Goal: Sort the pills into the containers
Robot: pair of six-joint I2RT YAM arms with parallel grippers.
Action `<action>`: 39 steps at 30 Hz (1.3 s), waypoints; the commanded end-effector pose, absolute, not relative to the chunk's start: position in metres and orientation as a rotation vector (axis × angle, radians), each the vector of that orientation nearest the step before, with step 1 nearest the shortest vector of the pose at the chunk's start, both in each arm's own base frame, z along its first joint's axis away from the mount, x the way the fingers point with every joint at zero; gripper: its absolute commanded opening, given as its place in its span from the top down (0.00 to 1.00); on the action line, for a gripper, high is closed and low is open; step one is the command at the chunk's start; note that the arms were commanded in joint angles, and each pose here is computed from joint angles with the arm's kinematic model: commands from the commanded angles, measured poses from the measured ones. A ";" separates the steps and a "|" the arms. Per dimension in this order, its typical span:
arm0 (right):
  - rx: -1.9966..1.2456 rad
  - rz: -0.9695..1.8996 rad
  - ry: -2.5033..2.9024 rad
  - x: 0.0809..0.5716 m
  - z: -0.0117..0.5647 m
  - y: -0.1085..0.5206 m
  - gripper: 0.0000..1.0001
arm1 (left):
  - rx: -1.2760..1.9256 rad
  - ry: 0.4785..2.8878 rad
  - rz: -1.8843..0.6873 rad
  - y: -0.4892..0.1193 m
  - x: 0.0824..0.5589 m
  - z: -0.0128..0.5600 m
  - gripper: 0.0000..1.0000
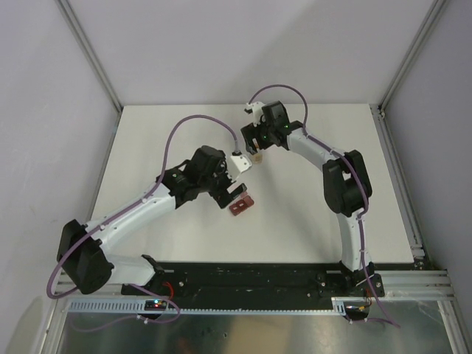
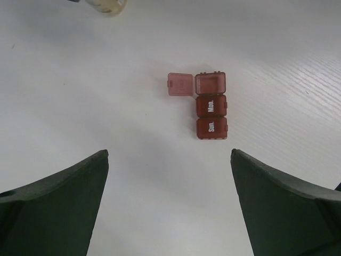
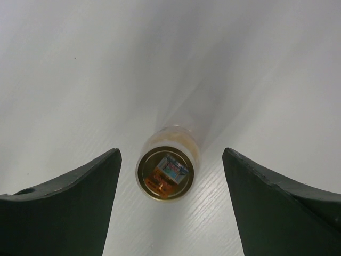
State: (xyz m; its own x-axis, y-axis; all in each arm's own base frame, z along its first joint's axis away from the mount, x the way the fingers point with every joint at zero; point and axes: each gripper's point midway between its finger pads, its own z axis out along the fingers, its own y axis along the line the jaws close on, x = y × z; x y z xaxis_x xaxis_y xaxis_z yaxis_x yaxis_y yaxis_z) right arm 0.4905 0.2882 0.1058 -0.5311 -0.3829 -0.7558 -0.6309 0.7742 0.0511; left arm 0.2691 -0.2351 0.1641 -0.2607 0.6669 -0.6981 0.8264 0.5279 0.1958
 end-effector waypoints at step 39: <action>-0.876 0.553 2.171 0.443 0.185 0.294 0.83 | 1.075 1.869 -0.388 -0.234 0.275 0.239 0.00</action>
